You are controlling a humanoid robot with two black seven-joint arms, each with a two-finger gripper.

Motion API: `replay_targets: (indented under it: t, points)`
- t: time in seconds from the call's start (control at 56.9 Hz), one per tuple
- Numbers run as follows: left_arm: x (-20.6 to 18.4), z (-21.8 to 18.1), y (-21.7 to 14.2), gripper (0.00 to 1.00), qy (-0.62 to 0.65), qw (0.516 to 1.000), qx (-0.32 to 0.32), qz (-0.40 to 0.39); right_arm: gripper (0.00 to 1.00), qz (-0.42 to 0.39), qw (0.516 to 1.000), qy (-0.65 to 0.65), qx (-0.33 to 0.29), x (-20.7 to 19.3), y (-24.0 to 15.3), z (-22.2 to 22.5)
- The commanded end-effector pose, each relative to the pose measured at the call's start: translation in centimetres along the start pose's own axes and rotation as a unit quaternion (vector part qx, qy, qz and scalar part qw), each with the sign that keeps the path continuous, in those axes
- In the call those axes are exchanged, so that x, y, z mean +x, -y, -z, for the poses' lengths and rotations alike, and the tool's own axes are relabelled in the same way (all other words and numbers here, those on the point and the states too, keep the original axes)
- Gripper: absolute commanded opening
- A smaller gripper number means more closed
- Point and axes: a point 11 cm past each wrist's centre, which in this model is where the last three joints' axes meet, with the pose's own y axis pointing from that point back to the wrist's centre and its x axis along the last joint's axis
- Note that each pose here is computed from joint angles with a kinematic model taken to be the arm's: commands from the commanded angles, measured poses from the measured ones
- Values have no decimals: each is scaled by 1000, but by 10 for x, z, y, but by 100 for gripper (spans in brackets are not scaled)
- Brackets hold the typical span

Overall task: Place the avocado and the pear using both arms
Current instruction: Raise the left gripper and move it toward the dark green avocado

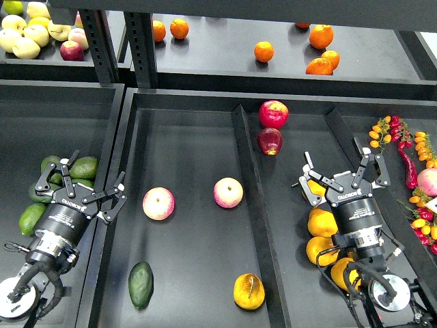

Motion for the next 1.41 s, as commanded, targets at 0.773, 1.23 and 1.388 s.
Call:
replay_targets:
  t: [0.773,1.23,1.388]
  points:
    - [-9,0,0,100,3,999,6,42,100,3,1000,3,-2,0,1,-2]
    - [-12,7,1,100,5,998,38,51,100,3,1000,3,-5,0,2,-2]
    - [-23,15,11,100,14,993,94,68,100,7,1000,2,-17,-2,5,-3]
